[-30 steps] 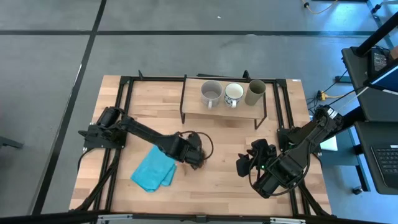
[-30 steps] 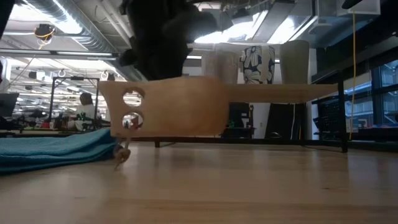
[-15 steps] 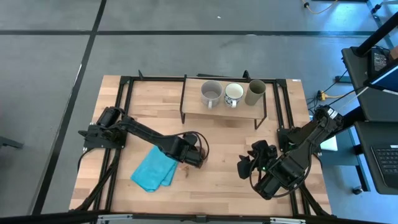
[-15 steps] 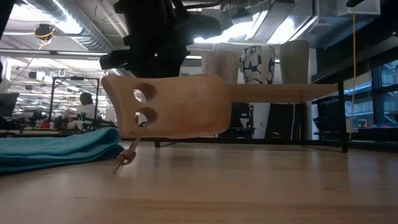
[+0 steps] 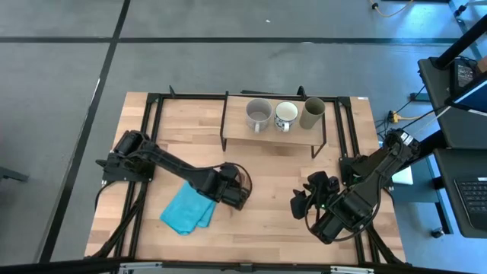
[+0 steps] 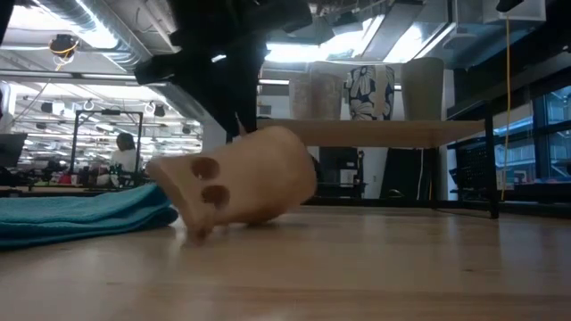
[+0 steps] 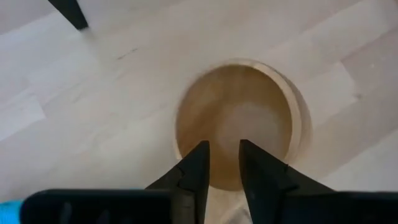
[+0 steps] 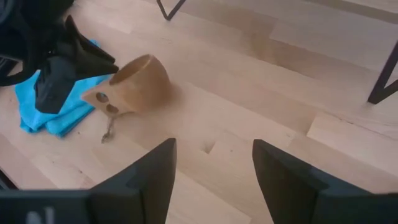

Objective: Stack small to large cups/mugs on shelf
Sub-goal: Put the brown mug on the shelf

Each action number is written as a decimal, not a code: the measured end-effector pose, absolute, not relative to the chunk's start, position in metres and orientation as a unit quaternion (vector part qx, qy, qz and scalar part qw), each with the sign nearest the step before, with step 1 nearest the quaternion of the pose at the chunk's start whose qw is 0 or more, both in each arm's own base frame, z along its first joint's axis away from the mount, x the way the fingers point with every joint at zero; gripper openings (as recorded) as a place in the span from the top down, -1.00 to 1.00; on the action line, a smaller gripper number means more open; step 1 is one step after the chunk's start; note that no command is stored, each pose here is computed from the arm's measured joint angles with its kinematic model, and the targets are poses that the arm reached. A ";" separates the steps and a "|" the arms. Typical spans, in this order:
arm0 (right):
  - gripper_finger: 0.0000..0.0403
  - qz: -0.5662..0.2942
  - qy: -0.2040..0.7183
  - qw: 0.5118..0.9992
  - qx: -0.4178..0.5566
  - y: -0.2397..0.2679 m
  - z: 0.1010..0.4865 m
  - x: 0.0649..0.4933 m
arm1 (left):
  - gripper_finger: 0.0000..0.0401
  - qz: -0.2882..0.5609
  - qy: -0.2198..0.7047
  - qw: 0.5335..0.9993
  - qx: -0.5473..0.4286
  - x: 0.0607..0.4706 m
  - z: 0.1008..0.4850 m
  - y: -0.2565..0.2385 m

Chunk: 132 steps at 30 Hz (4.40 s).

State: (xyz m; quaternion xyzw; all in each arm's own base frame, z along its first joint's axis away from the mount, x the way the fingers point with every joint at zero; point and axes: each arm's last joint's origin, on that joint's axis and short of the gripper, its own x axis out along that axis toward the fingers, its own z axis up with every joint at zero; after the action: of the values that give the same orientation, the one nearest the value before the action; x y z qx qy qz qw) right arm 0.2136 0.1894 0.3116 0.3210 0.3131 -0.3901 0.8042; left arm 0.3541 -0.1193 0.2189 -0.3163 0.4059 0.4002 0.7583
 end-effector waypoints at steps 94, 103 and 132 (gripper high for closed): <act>-0.06 -0.377 0.284 0.797 0.376 0.221 0.277 0.244 | 0.89 0.115 0.586 0.789 -0.144 0.364 0.184 -0.031; -0.06 -0.385 0.289 0.798 0.362 0.219 0.276 0.242 | 0.93 0.172 0.575 0.768 -0.224 0.362 0.183 -0.042; -0.06 -0.373 0.308 0.810 0.332 0.220 0.276 0.241 | 0.85 0.371 0.527 0.681 -0.348 0.346 0.206 -0.074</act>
State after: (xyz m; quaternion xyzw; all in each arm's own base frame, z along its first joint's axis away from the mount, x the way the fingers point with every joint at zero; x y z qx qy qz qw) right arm 0.2409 0.2196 0.2764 0.3318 0.3081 -0.3728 0.8099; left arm 0.3456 -0.0744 0.2058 -0.3476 0.5270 0.3712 0.6809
